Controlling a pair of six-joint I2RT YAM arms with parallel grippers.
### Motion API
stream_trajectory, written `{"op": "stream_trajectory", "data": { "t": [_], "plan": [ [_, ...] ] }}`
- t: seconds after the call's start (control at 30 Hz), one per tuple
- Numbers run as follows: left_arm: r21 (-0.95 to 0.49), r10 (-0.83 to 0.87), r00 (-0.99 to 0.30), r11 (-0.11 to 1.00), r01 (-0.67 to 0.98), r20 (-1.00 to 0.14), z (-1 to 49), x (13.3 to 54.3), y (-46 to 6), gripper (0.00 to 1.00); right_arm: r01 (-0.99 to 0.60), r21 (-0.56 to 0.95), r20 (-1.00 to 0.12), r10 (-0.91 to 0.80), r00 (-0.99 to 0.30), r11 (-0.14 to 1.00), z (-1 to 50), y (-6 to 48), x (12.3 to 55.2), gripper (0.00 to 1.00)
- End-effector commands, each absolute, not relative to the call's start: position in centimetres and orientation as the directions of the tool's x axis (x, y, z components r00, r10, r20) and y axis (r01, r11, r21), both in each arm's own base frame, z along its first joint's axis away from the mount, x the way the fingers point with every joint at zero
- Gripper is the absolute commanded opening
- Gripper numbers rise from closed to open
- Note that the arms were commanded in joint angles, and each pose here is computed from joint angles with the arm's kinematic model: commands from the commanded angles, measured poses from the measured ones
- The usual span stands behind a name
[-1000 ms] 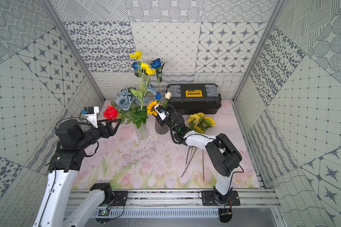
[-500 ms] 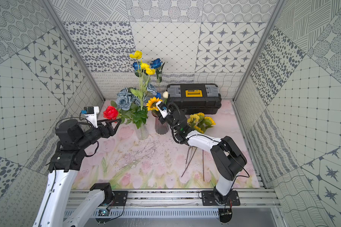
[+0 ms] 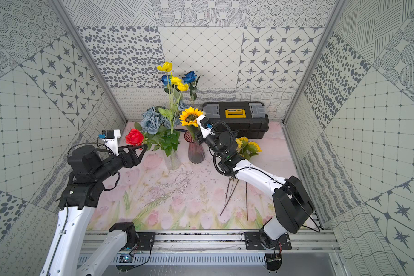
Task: Pick out yellow flowers from the vase
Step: Pick up the flower from the vase.
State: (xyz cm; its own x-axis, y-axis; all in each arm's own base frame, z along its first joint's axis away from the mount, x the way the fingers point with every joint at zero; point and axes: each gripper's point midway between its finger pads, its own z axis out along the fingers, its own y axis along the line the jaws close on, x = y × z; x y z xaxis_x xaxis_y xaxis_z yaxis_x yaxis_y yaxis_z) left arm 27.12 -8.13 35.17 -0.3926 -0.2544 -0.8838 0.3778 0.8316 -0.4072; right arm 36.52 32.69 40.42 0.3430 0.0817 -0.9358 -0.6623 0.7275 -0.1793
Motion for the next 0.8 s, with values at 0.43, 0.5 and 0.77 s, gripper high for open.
{"op": "stream_trajectory", "data": {
  "t": [0.43,0.5,0.77],
  "plan": [
    [-0.384,-0.251,-0.335,0.819,0.427,-0.908,36.8,27.1,-8.5,0.78,-0.64,-0.141,-0.877,0.205,0.435,0.755,50.7,27.0,30.2,0.37],
    [-0.382,-0.251,-0.334,0.82,0.425,-0.909,36.9,27.1,-8.4,0.78,-0.631,-0.139,-0.874,0.205,0.441,0.764,51.5,26.0,29.3,0.36],
    [-0.381,-0.25,-0.333,0.821,0.425,-0.909,36.8,27.2,-8.4,0.78,-0.586,-0.131,-0.872,0.189,0.452,0.8,53.6,22.3,26.4,0.35]
  ]
}}
